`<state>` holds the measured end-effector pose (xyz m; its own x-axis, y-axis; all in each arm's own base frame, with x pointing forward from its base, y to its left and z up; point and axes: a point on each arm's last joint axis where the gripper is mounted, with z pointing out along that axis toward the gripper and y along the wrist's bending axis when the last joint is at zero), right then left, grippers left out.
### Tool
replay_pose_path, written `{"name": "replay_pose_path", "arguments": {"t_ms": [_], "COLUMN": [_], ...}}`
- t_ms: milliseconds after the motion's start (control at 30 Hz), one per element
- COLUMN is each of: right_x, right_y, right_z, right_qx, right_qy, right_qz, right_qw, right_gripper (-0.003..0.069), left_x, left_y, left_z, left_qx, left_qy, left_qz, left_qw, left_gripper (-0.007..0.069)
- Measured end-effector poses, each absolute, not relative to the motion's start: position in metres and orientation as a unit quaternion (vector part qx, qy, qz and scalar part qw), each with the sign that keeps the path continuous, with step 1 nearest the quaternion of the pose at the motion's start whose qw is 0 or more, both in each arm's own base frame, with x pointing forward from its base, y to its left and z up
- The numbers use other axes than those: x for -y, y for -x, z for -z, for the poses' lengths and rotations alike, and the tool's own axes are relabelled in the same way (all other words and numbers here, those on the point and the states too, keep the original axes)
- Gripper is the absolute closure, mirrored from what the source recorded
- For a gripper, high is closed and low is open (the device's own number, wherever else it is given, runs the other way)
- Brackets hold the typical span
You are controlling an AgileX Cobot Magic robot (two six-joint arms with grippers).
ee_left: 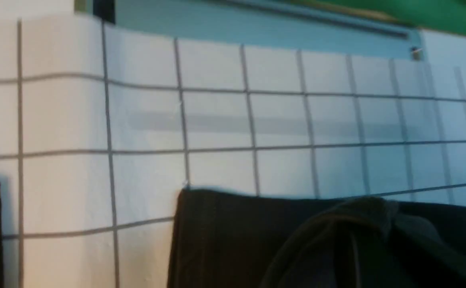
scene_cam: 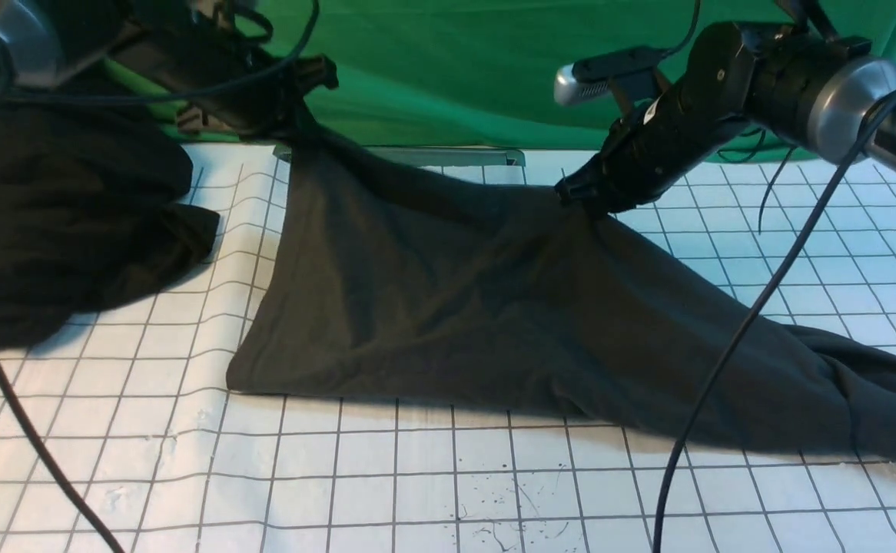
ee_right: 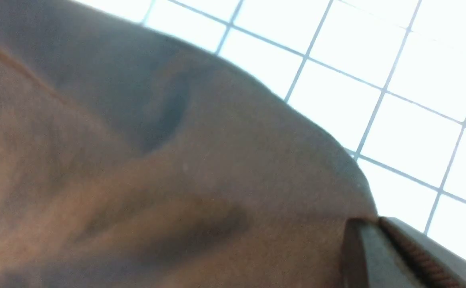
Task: Fold a long-sleeved shirt over a white checkered tablecloth.
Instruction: 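Fold the black garment in half by bringing its near edge over to the far edge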
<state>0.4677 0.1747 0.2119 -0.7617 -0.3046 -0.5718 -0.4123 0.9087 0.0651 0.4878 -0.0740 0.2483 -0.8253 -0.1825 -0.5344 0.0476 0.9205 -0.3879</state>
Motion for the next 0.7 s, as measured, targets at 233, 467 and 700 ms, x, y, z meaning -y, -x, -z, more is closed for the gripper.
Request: {"name": "replay_pose_path", "arguments": {"t_ms": [233, 467, 700], "right_x": [-0.176, -0.176, -0.173], "right_y": [-0.480, -0.486, -0.484], "right_z": [-0.169, -0.169, -0.202], "right_qx": [-0.936, -0.927, -0.930], "right_qy": [0.198, 0.203, 0.219], "right_qz": [-0.075, -0.064, -0.049], "right_qw": [0.281, 0.308, 0.291], "right_gripper": [0.0645, 0.0540, 0.0296], "left_x": [0.074, 0.074, 0.073], "left_y": [-0.501, -0.505, -0.501], "left_z": [-0.200, -0.194, -0.216], "left_qx": [-0.944, -0.942, -0.947], "left_qy": [0.052, 0.057, 0.034], "left_qz": [0.189, 0.187, 0.178], "left_qw": [0.266, 0.274, 0.266], "left_gripper": [0.0610, 0.0557, 0.0334]}}
